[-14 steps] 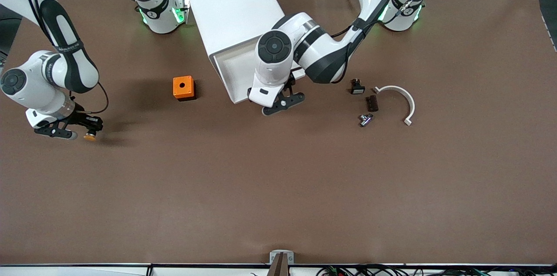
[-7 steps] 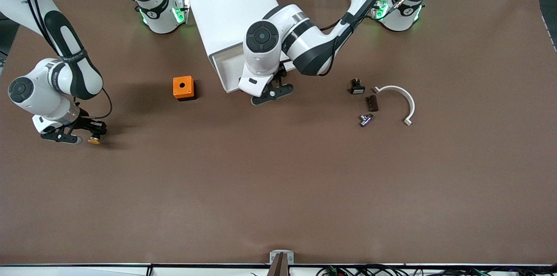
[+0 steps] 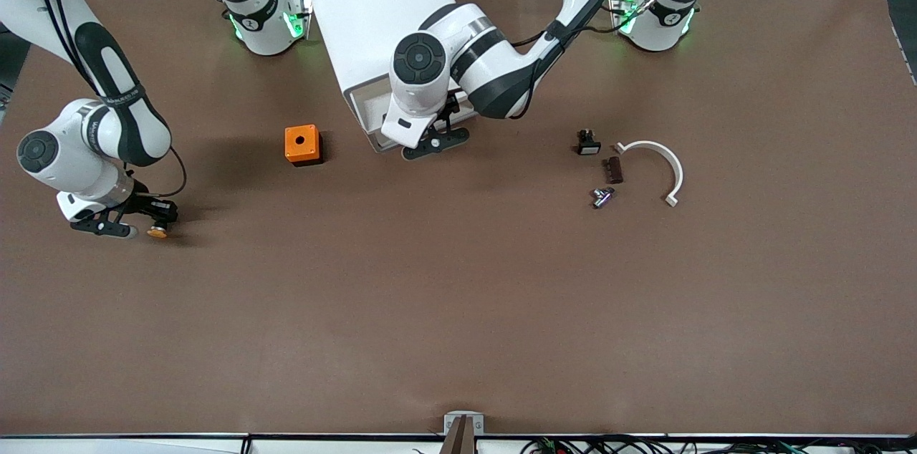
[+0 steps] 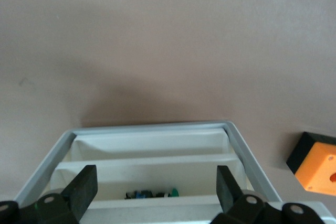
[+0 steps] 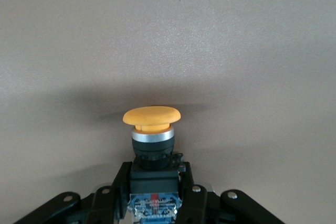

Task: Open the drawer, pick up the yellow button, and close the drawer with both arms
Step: 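Lower the yellow button onto the table and open the right gripper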

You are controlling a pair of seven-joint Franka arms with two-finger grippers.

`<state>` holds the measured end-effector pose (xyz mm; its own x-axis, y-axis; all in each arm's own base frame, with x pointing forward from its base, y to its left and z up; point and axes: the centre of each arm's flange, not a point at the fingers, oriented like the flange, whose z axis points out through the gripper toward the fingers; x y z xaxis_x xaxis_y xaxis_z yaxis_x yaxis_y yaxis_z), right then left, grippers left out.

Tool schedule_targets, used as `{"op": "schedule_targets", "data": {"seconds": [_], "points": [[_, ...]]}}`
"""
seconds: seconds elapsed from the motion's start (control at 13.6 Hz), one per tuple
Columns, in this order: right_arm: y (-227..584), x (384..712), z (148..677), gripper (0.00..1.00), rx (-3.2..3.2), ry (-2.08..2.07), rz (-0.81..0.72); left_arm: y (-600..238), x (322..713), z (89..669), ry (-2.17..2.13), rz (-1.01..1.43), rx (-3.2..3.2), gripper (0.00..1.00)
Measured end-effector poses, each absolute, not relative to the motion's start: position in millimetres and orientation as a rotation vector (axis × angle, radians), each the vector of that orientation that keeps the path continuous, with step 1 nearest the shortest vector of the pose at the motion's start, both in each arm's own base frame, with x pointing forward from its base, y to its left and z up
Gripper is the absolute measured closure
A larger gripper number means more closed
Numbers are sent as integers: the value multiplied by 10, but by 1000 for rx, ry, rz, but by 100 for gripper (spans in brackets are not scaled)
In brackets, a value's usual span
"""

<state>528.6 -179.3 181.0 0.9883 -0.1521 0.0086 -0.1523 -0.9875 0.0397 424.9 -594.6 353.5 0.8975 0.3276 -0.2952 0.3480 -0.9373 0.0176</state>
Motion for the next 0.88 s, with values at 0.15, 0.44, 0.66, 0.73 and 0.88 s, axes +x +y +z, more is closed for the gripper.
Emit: {"op": "schedule_targets", "data": {"seconds": [0.15, 0.44, 0.66, 0.73, 0.88], "points": [[-1795, 5292, 1794, 59, 3093, -234, 6, -5964, 4217, 3523, 544, -487, 2974, 0], [-1819, 5376, 1865, 24, 3090, -202, 30, -5991, 4149, 3465, 568, -573, 2941, 0], [-1821, 5486, 1988, 0, 3103, -195, -57, -6051, 4051, 3388, 566, -619, 2934, 0], [-1834, 5554, 2091, 0, 3108, -195, -110, -6074, 4018, 3370, 566, -637, 2929, 0], [-1865, 5710, 2389, 0, 3114, -196, -200, -6107, 3963, 3324, 572, -678, 2915, 0]]}}
